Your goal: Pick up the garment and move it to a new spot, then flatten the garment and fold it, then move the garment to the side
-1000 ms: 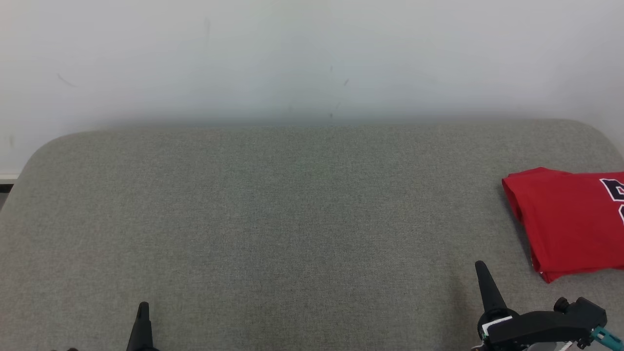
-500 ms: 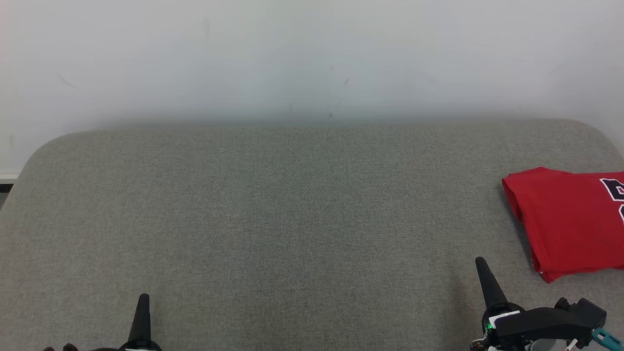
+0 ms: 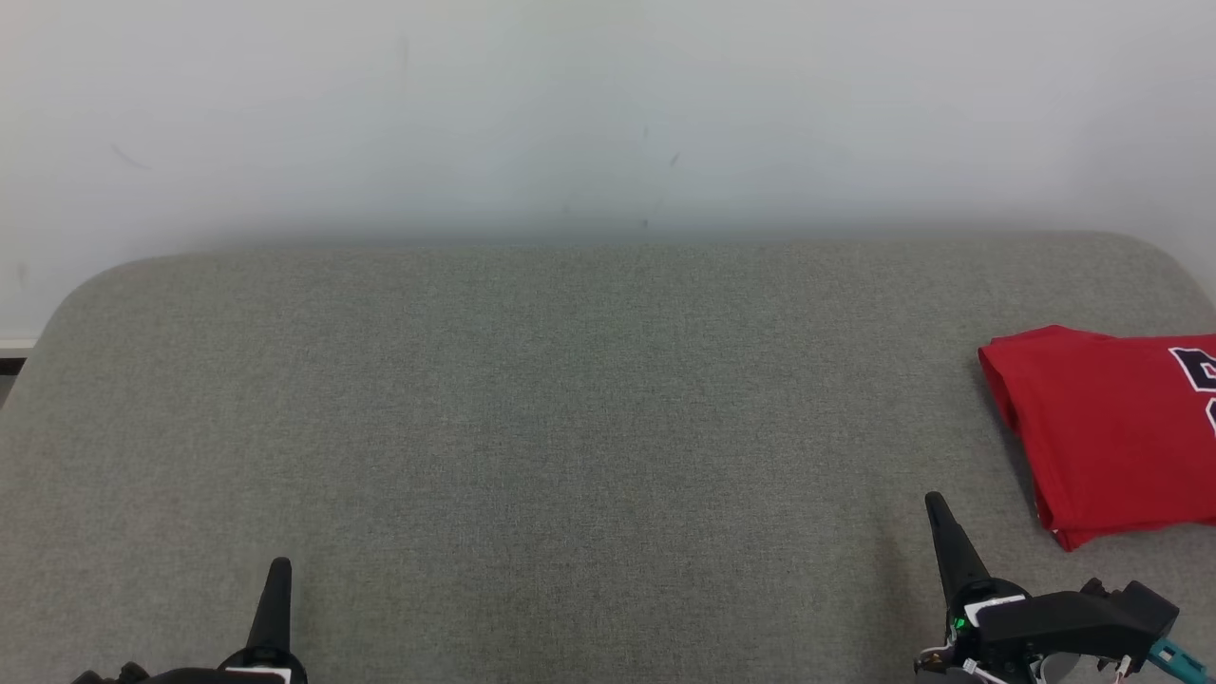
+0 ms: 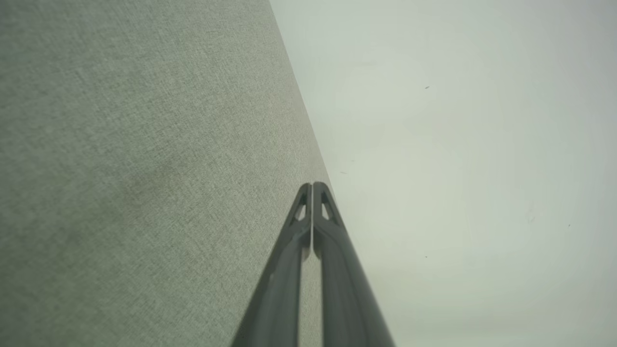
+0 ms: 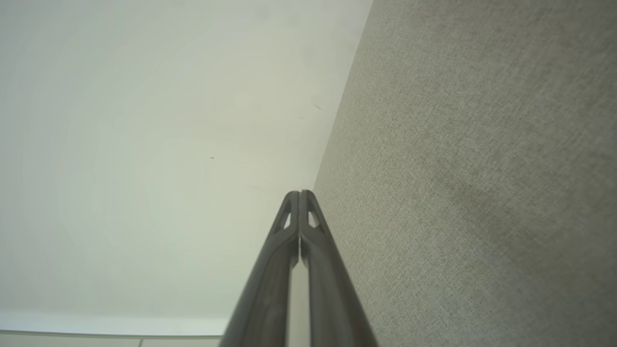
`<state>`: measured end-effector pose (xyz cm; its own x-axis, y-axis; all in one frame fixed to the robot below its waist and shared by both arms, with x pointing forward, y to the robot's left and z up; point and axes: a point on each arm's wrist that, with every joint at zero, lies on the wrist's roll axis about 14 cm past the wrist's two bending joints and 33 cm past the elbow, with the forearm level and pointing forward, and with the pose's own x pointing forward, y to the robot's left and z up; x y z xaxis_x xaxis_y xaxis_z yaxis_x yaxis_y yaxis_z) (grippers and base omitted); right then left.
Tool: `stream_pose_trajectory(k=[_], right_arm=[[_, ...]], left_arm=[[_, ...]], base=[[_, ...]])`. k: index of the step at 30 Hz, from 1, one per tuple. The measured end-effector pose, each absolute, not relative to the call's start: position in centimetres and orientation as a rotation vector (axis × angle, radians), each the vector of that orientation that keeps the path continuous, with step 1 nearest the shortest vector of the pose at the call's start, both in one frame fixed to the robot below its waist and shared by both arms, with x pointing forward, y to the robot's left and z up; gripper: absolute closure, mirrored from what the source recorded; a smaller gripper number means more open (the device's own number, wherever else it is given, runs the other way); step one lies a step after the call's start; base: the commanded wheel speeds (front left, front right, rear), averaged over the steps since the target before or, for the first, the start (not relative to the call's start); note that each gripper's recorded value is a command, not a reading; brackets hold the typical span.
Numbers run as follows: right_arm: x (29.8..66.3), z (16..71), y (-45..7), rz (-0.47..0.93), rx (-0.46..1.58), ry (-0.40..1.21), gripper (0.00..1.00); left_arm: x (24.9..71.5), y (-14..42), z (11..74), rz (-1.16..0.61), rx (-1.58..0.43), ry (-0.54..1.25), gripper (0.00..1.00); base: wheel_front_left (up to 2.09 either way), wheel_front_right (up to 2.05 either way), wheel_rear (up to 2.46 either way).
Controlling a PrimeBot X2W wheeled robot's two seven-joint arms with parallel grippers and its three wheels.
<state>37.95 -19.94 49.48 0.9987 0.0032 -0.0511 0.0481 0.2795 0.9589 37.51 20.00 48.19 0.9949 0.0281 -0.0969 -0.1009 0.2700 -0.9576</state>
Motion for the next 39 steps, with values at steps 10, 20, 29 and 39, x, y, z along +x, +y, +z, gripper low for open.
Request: stream_pose_trajectory(k=[10,20,29,39], right_arm=[[38.2,49.8,-20.0,-0.025,1.365,0.034,1.00],[38.4,50.0,-20.0,-0.019,1.441,0.024,1.00],[38.6,50.2,-20.0,-0.014,1.503,0.016,1.00],[38.8,50.5,-20.1,-0.007,1.568,0.007,1.00]], left_arm=[[37.9,20.0,48.8,0.067,-1.378,0.050,1.00],[38.3,19.9,49.4,0.048,-1.448,0.037,1.00],[38.5,19.9,49.8,0.028,-1.509,0.025,1.00],[38.8,19.9,50.4,0.006,-1.569,0.009,1.00]], base=[[0.00,0.00,0.00],[0.00,0.00,0.00],[0.00,0.00,0.00],[0.00,0.00,0.00]])
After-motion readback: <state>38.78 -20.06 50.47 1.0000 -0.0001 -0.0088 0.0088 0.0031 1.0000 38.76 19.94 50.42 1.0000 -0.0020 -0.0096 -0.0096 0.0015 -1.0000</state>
